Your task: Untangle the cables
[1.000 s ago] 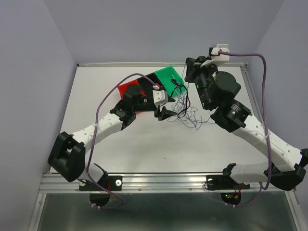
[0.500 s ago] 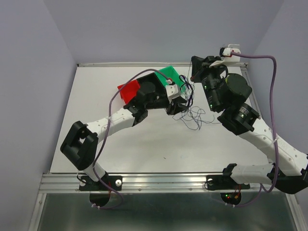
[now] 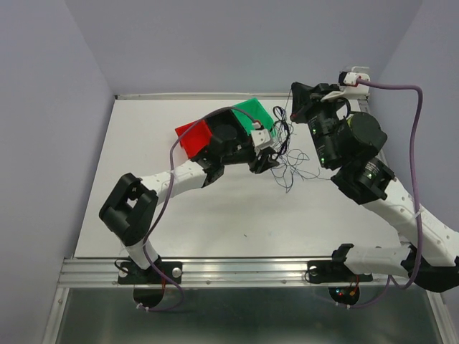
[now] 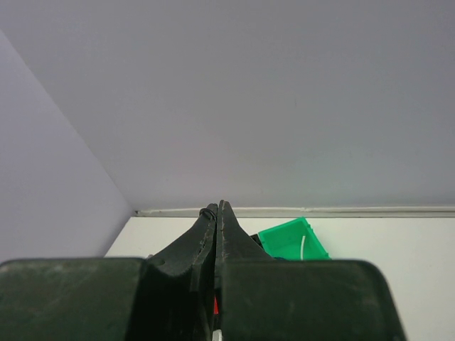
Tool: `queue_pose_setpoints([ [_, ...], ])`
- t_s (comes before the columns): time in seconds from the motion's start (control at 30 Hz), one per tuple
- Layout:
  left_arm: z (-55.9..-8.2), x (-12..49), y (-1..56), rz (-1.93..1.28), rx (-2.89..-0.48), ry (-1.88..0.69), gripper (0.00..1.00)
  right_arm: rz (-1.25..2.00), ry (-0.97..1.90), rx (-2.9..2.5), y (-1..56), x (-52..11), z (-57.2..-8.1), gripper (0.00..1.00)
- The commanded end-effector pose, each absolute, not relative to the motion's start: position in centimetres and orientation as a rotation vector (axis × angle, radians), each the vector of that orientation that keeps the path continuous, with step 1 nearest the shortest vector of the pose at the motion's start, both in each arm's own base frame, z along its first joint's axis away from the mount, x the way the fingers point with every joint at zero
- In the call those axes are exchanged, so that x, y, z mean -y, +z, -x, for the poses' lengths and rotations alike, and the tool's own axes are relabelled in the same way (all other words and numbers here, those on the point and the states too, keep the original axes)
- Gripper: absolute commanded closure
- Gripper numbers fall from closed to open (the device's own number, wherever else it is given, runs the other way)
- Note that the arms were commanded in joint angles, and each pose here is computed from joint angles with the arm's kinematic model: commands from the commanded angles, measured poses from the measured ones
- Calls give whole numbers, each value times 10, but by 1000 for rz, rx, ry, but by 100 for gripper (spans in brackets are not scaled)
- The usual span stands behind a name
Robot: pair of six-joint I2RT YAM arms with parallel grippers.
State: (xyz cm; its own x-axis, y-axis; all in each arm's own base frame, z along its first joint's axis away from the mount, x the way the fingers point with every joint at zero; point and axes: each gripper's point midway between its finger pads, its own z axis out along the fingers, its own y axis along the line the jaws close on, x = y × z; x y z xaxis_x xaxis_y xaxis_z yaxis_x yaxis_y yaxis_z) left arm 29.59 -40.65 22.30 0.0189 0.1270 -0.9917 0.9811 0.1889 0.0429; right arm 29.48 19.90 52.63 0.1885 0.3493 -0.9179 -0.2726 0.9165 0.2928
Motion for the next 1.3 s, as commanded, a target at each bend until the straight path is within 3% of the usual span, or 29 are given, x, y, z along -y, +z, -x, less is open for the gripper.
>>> queue_pose_setpoints([
  [0.0,-297,407,232,-1176,-1302,-966,50,-123,489,-1219,560,-179,-279,99],
  [0.07,-296,407,231,-1188,-1293,-964,69,-126,487,-1218,561,-178,-279,99],
  [0.17,-297,406,226,-1204,-1288,-947,81,-131,486,-1214,562,-175,-277,99],
  [0.2,-297,405,223,-1206,-1294,-939,93,-140,482,-1212,563,-172,-276,99],
  [0.23,-298,404,221,-1207,-1296,-926,93,-143,480,-1213,563,-172,-276,99],
  [0.27,-299,403,219,-1207,-1300,-919,100,-148,482,-1207,565,-169,-274,99],
  [0.47,-307,399,202,-1213,-1332,-859,100,-194,447,-1192,570,-148,-267,99],
  [0.63,-316,373,155,-1263,-1482,-756,100,-296,337,-1182,573,-105,-256,99],
  [0.77,-330,307,154,-1260,-1508,-625,100,-344,281,-1171,574,-83,-249,99],
  [1.0,-296,193,157,-1312,-1608,-500,100,-414,126,-1159,563,-54,-245,99],
  [1.27,-322,60,182,-975,-1804,-211,100,-455,48,-1165,552,-45,-246,99],
])
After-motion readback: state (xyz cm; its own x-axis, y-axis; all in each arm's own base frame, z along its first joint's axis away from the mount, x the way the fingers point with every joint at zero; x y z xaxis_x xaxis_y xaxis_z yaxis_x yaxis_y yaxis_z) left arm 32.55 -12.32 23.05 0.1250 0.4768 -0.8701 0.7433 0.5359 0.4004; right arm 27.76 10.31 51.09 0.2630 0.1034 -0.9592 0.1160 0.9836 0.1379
